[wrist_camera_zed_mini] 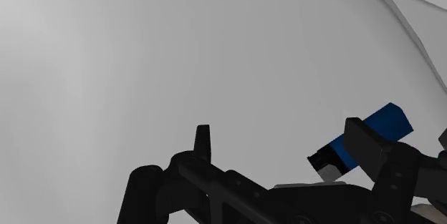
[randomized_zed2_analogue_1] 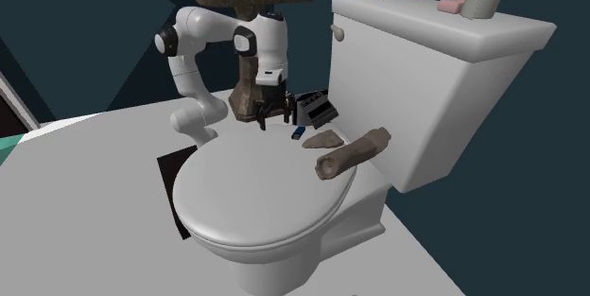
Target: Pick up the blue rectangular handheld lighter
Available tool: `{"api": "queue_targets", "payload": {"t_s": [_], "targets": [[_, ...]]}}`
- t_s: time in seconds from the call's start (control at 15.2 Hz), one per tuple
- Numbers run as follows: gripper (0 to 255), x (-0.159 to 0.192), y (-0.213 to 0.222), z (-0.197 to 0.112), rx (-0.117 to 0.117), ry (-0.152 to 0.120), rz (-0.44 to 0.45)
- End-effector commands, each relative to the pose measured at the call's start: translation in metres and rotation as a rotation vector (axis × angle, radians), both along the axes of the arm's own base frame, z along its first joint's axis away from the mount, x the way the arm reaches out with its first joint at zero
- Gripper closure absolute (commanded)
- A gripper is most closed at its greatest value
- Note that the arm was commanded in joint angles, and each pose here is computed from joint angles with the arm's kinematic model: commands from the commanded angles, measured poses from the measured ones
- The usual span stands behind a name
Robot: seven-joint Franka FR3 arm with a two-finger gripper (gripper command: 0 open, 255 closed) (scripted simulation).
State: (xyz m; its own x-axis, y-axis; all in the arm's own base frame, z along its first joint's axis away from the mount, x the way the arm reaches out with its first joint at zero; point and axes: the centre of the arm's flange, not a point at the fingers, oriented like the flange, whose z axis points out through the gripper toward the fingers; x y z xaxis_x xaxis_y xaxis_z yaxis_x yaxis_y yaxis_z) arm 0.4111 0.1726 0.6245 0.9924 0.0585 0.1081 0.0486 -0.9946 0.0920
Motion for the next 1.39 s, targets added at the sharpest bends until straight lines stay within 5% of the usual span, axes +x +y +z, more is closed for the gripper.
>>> {"api": "queue_targets", "payload": {"t_s": [0.0,0.26,0.92,0.99,1.32], "targets": [[0,0.01,0.027,0.001,-0.017,-0.002,0.03],[0,0.031,0.079,0.0,-0.051,-0.006,0.089],[0,0.031,0.079,-0.04,-0.051,-0.006,0.089],[255,0.031,0.079,-0.041,-0.051,-0.006,0.089],[255,0.031,0.081,-0.043,-0.051,-0.006,0.09]]}}
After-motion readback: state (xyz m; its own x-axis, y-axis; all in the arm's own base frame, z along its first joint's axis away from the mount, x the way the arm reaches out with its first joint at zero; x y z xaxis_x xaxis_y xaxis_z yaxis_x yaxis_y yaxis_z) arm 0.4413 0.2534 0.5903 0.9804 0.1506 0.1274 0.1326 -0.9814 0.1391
